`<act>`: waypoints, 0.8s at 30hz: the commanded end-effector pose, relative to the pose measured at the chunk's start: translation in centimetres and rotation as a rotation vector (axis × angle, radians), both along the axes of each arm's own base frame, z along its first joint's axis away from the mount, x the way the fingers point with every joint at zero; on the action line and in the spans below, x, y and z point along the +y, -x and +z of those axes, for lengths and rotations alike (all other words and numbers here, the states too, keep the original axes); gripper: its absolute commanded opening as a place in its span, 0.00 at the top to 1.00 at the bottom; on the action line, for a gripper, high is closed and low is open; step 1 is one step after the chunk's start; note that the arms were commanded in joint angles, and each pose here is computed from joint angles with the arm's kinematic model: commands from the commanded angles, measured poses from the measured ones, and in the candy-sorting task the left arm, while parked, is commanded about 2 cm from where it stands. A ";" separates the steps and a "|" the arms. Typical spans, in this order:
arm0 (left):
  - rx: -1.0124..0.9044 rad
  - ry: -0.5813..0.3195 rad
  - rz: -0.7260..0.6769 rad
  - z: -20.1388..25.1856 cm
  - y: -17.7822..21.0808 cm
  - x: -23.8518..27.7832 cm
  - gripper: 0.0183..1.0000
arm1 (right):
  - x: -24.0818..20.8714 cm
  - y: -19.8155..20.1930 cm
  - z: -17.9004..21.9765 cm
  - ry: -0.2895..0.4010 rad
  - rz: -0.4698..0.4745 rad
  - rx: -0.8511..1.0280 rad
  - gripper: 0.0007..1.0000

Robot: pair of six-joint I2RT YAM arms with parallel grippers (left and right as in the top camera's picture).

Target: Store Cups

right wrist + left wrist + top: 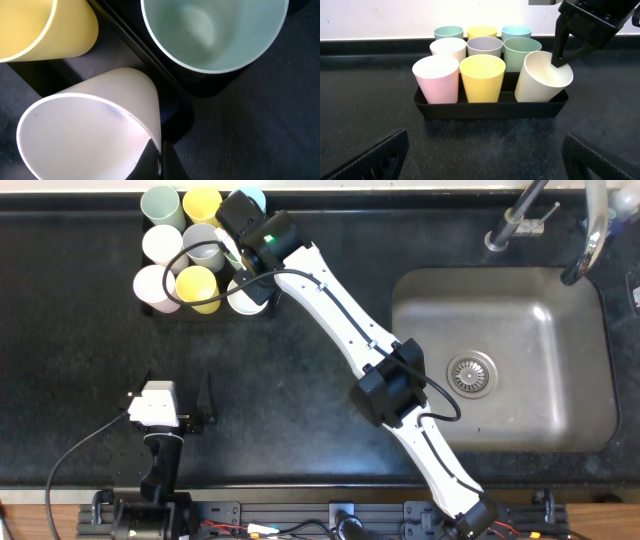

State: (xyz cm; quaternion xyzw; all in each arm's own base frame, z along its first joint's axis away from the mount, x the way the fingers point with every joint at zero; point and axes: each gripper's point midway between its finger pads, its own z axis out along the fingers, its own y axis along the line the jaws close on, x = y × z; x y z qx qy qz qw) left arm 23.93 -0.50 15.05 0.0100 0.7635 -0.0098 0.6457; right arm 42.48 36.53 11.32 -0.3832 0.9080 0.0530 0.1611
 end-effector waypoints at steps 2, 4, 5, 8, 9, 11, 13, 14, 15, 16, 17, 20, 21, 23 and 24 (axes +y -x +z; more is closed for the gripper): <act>-0.005 0.009 0.011 0.0 0.0 0.2 0.00 | 0.3 0.2 -0.3 -0.005 0.012 0.008 0.96; -0.005 0.009 0.011 0.0 0.0 0.2 0.00 | 0.2 0.2 -0.7 0.000 0.012 0.013 0.96; -0.004 0.009 0.011 0.0 0.0 0.2 0.00 | 0.2 0.3 -0.9 0.003 0.012 0.016 0.96; -0.005 0.009 0.011 0.0 0.0 0.2 0.00 | 0.2 0.3 -1.3 0.008 0.012 0.022 0.96; -0.004 0.009 0.011 0.0 0.0 0.2 0.00 | 0.2 0.3 -1.3 0.006 0.012 0.020 0.96; -0.004 0.009 0.011 0.0 0.0 0.2 0.00 | 0.2 0.1 -1.2 0.002 0.010 0.015 0.95; -0.004 0.009 0.011 0.0 0.0 0.2 0.00 | 0.3 0.0 -1.2 -0.002 0.010 0.010 0.80; -0.004 0.009 0.011 0.0 0.0 0.2 0.00 | 0.4 -0.1 -1.1 -0.005 0.010 0.006 0.29; -0.004 0.009 0.011 0.0 0.0 0.2 0.00 | 0.5 -0.1 -1.1 -0.008 0.010 0.003 0.15; -0.005 0.009 0.011 0.0 0.0 0.2 0.00 | 0.5 -0.2 -1.1 -0.009 0.010 0.002 0.11; -0.004 0.009 0.011 0.0 0.0 0.2 0.00 | 0.5 -0.2 -1.1 -0.010 0.010 0.000 0.00; -0.004 0.009 0.011 0.0 0.0 0.2 0.00 | 0.6 -0.4 -1.0 -0.016 0.007 -0.005 0.00; -0.004 0.009 0.011 0.0 0.0 0.2 0.00 | 0.7 -0.4 -1.0 -0.018 0.005 -0.007 0.00; -0.005 0.009 0.011 0.0 0.0 0.2 0.00 | 0.7 -0.6 -0.9 -0.019 -0.004 -0.014 0.00; -0.004 0.009 0.011 0.0 0.0 0.2 0.00 | 0.7 -0.7 -0.9 -0.018 -0.006 -0.020 0.00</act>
